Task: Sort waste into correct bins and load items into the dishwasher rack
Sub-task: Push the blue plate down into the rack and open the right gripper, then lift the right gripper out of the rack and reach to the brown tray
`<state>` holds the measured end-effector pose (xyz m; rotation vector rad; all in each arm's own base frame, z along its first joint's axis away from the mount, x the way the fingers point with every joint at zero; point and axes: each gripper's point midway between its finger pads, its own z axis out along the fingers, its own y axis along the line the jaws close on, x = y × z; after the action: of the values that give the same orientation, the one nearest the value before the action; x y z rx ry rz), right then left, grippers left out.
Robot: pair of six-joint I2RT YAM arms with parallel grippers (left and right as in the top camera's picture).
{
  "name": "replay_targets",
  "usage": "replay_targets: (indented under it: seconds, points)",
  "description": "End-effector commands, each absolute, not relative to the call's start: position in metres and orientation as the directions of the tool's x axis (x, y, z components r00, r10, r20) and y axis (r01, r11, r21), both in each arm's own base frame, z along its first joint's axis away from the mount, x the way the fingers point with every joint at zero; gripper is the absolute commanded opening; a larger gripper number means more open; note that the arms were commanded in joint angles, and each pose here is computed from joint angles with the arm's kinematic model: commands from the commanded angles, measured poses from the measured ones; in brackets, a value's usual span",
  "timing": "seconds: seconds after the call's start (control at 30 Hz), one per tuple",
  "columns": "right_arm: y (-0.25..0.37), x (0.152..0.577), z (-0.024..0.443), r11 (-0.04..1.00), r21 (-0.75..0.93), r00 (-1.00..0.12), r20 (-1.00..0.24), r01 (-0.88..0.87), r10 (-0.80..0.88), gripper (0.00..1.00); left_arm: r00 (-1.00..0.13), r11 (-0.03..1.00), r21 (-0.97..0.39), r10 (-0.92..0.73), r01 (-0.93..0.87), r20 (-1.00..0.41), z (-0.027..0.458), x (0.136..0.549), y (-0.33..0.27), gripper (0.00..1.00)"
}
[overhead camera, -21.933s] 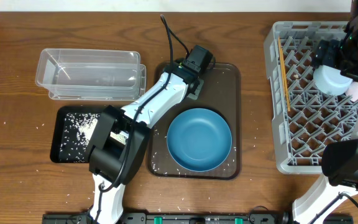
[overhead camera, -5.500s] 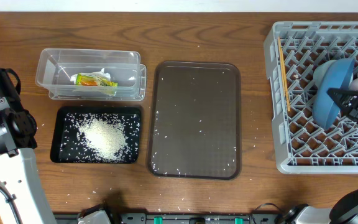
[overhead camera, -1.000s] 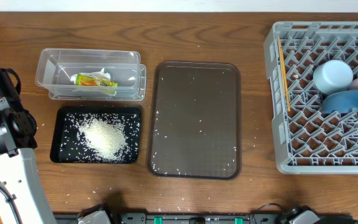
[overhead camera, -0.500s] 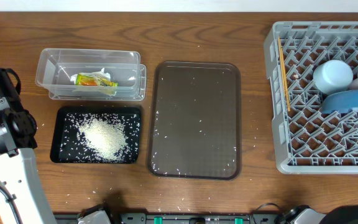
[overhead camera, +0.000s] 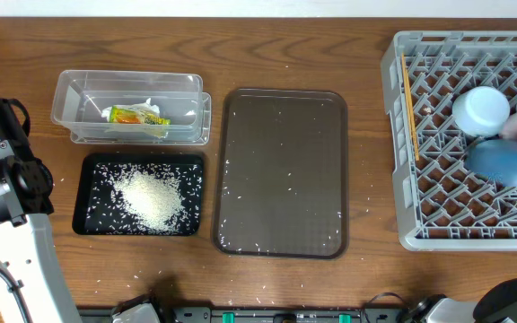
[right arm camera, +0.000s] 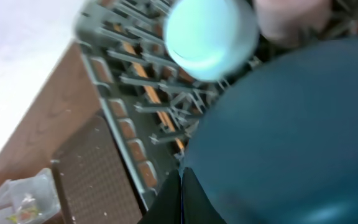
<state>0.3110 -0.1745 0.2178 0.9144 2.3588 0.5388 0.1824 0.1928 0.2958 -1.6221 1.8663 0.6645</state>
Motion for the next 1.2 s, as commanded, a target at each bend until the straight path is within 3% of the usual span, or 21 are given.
replay_targets:
  seconds: [0.0, 0.37, 0.53, 0.63, 0.7, 0.77, 0.97, 1.03, 1.07, 1.17]
  points:
    - [-0.178, 0.304, 0.221, 0.692, 0.487, -0.607, -0.350, 0.532, 0.713, 0.01, -0.097, 0.127, 0.011, -0.695, -0.992, -0.712, 0.298, 0.179, 0.196, 0.90]
    - [-0.169, 0.301, 0.220, 0.679, 0.510, -0.620, -0.316, 0.528, 0.719, 0.01, -0.097, 0.127, 0.011, -0.695, -0.992, -0.712, 0.298, 0.179, 0.196, 0.91]
    - [-0.141, 0.309, 0.235, 0.702, 0.618, -0.683, -0.342, 0.355, 0.646, 0.03, -0.097, 0.127, 0.011, -0.695, -0.992, -0.712, 0.298, 0.179, 0.196, 0.91]
    - [-0.109, 0.312, 0.249, 0.713, 0.683, -0.742, -0.395, 0.157, 0.541, 0.18, -0.097, 0.127, 0.011, -0.695, -0.992, -0.712, 0.298, 0.179, 0.196, 0.91]
    - [-0.091, 0.310, 0.249, 0.721, 0.686, -0.781, -0.396, 0.096, 0.482, 0.40, -0.097, 0.127, 0.011, -0.695, -0.992, -0.712, 0.298, 0.179, 0.196, 0.90]
    - [-0.068, 0.307, 0.247, 0.731, 0.682, -0.826, -0.393, 0.033, 0.404, 0.55, -0.097, 0.127, 0.011, -0.695, -0.992, -0.712, 0.298, 0.179, 0.196, 0.91]
    - [-0.004, 0.303, 0.237, 0.757, 0.645, -0.916, -0.360, -0.107, 0.177, 0.72, -0.097, 0.127, 0.011, -0.695, -0.992, -0.712, 0.298, 0.179, 0.196, 0.91]
    - [0.017, 0.302, 0.232, 0.769, 0.620, -0.933, -0.348, -0.152, 0.096, 0.94, -0.097, 0.127, 0.011, -0.695, -0.992, -0.712, 0.298, 0.179, 0.196, 0.91]
    - [0.027, 0.302, 0.228, 0.782, 0.604, -0.942, -0.329, -0.154, 0.068, 0.99, -0.097, 0.127, 0.010, -0.695, -0.992, -0.712, 0.298, 0.179, 0.196, 0.91]
    - [0.044, 0.304, 0.213, 0.851, 0.516, -0.965, -0.259, -0.100, 0.044, 0.99, -0.097, 0.127, 0.011, -0.695, -0.992, -0.712, 0.298, 0.179, 0.196, 0.91]
